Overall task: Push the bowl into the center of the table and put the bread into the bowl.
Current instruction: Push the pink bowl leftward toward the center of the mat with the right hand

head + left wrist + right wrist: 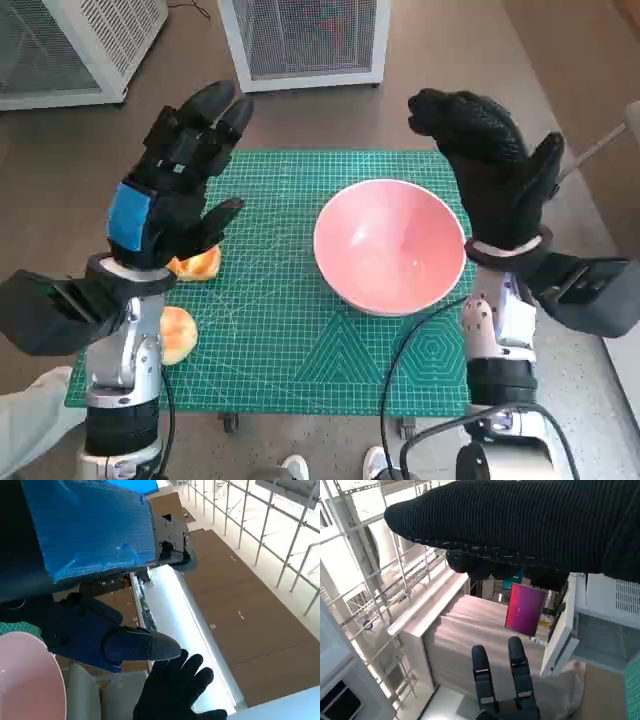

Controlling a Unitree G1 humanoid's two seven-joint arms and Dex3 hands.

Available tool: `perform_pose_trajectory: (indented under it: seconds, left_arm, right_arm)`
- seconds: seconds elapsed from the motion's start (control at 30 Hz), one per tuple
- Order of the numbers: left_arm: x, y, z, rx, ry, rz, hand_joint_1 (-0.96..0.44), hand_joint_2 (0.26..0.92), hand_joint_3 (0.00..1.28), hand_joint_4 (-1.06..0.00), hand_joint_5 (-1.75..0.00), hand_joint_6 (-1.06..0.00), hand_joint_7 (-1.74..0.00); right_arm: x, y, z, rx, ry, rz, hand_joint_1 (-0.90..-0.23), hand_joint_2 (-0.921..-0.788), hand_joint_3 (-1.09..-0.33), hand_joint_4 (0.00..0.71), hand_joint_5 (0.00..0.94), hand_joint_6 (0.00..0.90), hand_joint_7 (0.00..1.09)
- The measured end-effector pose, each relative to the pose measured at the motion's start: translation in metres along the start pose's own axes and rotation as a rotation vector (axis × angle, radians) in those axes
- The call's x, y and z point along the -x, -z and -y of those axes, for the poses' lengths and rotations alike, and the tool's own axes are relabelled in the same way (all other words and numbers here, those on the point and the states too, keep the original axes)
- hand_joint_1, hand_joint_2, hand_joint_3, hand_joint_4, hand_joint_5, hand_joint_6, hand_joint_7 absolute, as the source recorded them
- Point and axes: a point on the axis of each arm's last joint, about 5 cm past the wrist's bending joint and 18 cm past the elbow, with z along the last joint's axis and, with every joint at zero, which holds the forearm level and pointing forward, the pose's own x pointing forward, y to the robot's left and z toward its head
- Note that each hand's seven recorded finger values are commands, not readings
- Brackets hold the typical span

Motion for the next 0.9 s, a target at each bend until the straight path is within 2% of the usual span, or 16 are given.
perform_pose_trajectory:
  seconds: [0.9]
  left_arm:
    - [0.0016,-0.0012,0.0007,-0.002,-0.001,0.005,-0.54,0.921,0.26,-0.26,0.0,-0.14,-0.46]
  right_arm:
    - [0.006,-0.0003,0.002,0.005,0.014,-0.01,-0.508,-0.921,-0.508,0.312,0.0,0.472,0.02]
